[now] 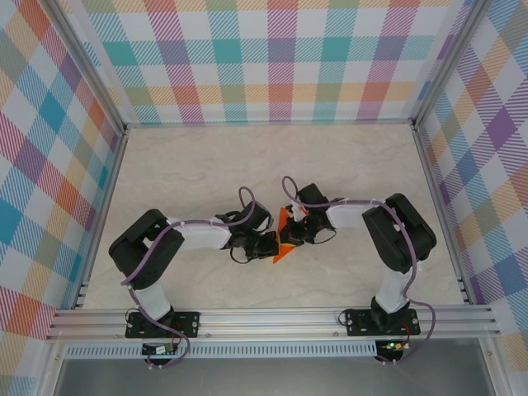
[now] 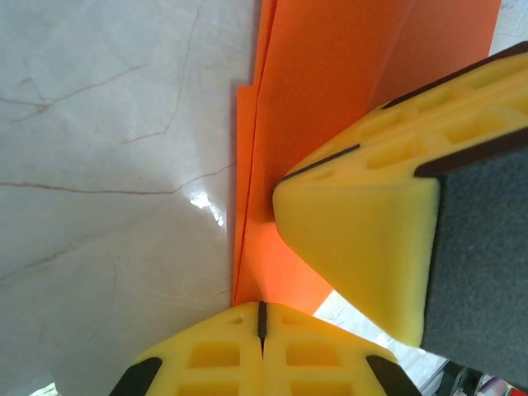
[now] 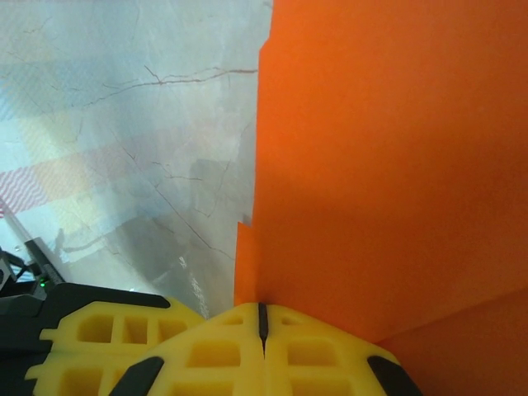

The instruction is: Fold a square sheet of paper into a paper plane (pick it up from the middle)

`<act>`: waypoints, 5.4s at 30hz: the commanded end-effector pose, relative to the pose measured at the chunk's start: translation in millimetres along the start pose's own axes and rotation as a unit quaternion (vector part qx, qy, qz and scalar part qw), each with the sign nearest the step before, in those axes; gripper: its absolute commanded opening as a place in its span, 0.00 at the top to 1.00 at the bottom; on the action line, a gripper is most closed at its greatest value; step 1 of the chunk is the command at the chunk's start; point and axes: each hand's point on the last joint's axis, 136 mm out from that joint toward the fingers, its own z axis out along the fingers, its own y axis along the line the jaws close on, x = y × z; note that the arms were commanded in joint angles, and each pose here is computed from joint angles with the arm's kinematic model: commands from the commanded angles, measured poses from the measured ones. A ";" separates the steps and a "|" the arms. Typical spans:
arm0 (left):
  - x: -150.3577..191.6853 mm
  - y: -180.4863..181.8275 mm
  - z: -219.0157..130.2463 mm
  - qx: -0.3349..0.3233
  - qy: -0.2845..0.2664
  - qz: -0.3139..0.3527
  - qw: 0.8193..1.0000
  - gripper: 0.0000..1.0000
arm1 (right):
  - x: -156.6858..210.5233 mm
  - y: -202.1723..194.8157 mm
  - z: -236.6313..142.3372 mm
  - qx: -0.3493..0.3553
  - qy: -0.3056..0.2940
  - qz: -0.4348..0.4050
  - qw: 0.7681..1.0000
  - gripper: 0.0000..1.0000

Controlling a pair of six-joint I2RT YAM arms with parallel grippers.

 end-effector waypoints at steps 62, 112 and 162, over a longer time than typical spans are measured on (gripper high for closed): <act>32.1 40.8 0.3 -0.101 0.071 0.002 0.992 1.00 | -139.3 -61.5 -79.9 0.035 -0.165 0.057 0.984 1.00; -120.7 24.3 -125.6 0.007 -0.200 -0.093 0.975 0.00 | -35.8 14.1 -26.4 -0.049 -0.144 0.101 0.983 0.63; -89.3 -118.7 -224.7 0.395 -0.181 0.033 0.900 0.29 | -84.0 176.3 -167.5 -0.347 -0.172 0.026 0.922 0.92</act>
